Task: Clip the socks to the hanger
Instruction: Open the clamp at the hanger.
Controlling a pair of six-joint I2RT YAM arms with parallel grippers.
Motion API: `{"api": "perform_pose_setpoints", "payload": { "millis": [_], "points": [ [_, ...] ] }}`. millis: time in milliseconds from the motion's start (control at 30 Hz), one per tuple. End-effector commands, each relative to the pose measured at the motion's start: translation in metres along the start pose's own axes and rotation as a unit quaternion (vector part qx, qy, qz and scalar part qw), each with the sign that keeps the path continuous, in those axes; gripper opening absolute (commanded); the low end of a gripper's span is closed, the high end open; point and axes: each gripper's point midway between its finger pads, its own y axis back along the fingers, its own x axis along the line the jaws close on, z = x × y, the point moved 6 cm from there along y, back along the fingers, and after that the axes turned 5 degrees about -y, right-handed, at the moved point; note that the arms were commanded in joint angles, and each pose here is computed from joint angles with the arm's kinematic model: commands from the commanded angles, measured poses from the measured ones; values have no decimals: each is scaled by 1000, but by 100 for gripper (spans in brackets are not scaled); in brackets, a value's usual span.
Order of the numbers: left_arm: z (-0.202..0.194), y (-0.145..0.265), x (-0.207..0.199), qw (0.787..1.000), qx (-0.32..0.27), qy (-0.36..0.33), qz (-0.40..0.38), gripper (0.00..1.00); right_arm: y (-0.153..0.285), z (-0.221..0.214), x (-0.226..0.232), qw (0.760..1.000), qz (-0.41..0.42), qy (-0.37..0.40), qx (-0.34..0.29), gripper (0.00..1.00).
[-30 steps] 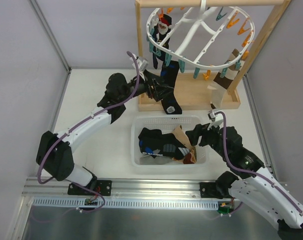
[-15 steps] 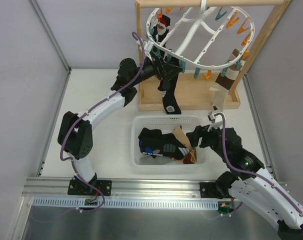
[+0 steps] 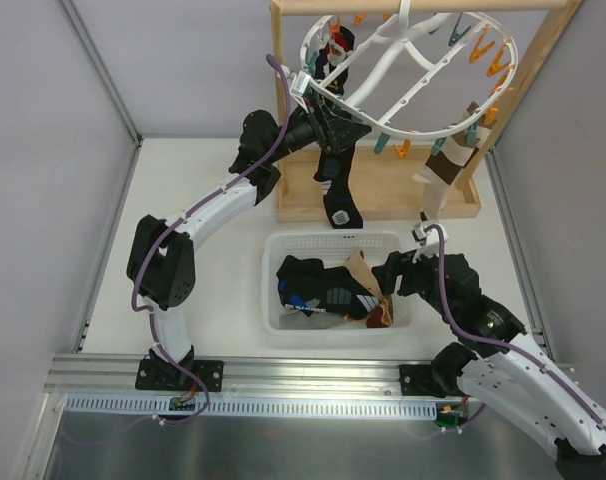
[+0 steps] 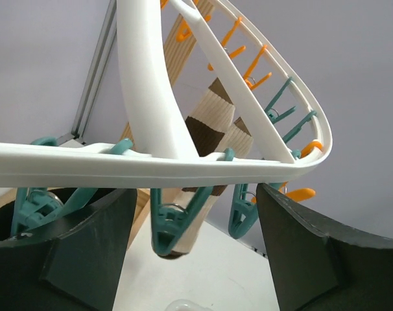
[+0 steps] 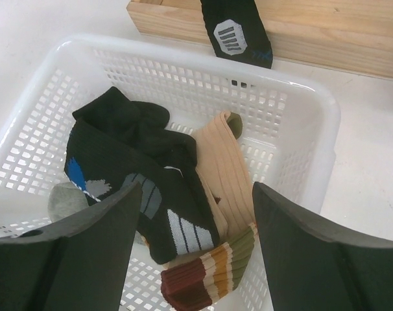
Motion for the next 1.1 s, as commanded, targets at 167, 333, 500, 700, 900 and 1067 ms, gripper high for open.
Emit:
{"api": "perform_pose_setpoints", "payload": {
  "millis": [167, 333, 500, 700, 900, 1067],
  "points": [
    [31, -5, -17, 997, -47, -40, -39, 58, -2, 11, 7, 1000, 13, 2, -14, 73],
    [32, -2, -16, 997, -54, -43, -24, 31, -3, 10, 7, 1000, 14, 3, -10, 72],
    [33, 0, -17, 997, -57, -47, -19, 19, -4, 10, 8, 1000, 16, 3, -9, 73],
    [33, 4, -14, 997, -60, -39, 7, 0, -8, 7, 15, 999, 48, 21, 7, 73],
    [24, 5, -18, 998, -40, -39, 31, 0, -15, 0, 37, 985, 140, 96, 17, 78],
    [24, 9, -21, 997, -32, -41, 51, 0, -29, 0, 57, 970, 190, 154, 11, 79]
  ]
}}
